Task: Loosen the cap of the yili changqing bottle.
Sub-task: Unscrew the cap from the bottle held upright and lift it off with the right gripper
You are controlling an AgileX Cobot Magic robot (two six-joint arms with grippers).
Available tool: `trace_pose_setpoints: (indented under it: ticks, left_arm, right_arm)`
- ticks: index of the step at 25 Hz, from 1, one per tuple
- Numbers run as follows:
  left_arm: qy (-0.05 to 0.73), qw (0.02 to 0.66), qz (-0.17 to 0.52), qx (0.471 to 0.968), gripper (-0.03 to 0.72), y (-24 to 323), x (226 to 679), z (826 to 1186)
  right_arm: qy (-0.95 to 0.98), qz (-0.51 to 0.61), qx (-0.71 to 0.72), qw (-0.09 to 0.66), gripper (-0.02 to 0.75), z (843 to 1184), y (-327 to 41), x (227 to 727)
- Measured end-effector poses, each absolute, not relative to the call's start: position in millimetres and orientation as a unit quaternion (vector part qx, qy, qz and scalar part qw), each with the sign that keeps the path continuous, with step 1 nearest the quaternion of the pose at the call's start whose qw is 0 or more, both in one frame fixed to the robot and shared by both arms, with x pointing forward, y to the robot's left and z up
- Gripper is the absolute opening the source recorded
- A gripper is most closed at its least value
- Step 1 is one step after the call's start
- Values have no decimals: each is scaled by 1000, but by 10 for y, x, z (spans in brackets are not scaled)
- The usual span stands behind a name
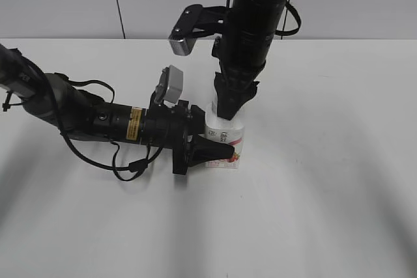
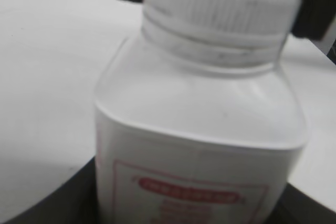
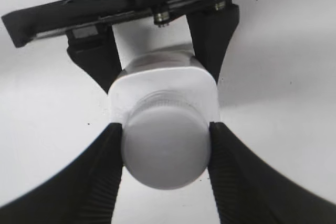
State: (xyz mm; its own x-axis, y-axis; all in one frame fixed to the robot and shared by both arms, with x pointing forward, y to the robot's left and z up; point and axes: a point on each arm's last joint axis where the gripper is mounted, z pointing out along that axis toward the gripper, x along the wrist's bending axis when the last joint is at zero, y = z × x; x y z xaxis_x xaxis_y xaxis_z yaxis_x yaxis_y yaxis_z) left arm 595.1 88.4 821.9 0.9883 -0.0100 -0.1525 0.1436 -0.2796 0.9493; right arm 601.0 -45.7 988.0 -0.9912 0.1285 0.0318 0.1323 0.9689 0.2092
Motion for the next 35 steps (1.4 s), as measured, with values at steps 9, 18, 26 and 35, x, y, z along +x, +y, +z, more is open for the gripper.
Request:
trace_pose_setpoints:
  ticks: [9,18,26,35]
  left_arm:
    - [40,599,-63,798,414,884,5951,8218]
    - [40,598,-64,798,411,884,5950,8218]
    - [40,598,-64,798,410,884,5950,8218]
    - [42,599,-65,797,407,885,5951,8220]
  right_arm:
    - [-994,-108,33,-1,396,9880,-454,6008]
    - [-994,-109,6,3,396,9881,-452,6007]
    - [-994,-109,-15,5,407,9881,-452,6007]
    - [-989,-116,-91,10,538,9934,-443,6010]
